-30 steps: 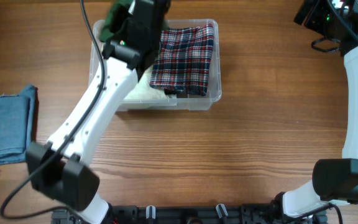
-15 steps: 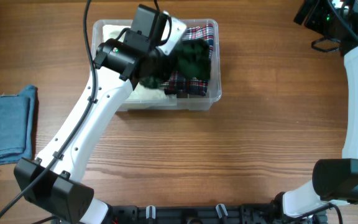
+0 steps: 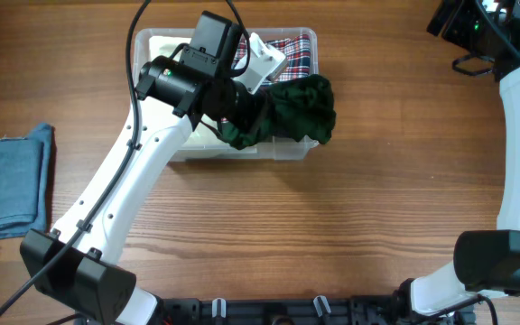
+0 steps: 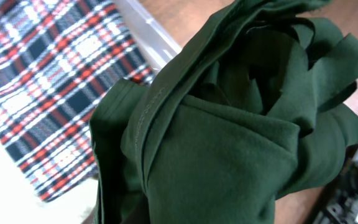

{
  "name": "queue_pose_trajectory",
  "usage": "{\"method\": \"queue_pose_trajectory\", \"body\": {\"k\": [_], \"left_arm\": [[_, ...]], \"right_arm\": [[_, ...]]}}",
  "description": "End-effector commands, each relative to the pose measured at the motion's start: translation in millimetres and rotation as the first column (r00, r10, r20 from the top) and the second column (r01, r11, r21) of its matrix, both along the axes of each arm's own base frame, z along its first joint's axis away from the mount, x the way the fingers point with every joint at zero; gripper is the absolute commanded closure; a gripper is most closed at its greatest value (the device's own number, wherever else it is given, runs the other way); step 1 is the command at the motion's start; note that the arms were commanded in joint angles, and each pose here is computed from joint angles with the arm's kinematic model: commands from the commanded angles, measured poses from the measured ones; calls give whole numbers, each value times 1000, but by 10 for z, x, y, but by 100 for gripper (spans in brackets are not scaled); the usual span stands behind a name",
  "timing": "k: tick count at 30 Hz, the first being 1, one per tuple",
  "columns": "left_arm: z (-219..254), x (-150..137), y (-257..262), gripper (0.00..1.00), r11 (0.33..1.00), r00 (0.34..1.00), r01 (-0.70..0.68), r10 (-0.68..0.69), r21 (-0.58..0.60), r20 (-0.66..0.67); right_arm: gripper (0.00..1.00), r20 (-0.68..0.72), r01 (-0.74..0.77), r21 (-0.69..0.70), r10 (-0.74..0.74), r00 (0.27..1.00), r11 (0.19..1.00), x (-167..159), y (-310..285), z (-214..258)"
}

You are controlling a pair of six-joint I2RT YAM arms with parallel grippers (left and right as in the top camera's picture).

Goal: Pack container
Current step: 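Carry the green garment right and lower it onto the plaid cloth, then press and tuck the green garment into the bin with the left gripper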

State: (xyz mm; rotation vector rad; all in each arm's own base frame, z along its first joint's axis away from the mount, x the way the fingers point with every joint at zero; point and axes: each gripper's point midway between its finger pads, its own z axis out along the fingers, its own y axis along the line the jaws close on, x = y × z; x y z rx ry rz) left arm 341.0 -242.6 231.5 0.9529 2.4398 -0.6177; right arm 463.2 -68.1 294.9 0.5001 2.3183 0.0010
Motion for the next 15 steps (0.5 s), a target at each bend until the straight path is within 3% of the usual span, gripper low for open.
{"method": "queue_pose_trajectory", "body": {"k": [1, 7, 15], "left_arm": [[140, -136, -71, 96, 995, 996, 87, -87, -57, 11], [14, -217, -19, 96, 991, 991, 133, -134, -13, -20], [-287, 42, 48, 96, 995, 993, 98, -98, -6, -68]], "right_arm": [[0, -3, 20, 0, -20, 1000, 1000, 4, -22, -24], [0, -3, 20, 0, -20, 1000, 1000, 4, -22, -24], [1, -3, 20, 1, -20, 1000, 1000, 3, -22, -25]]}}
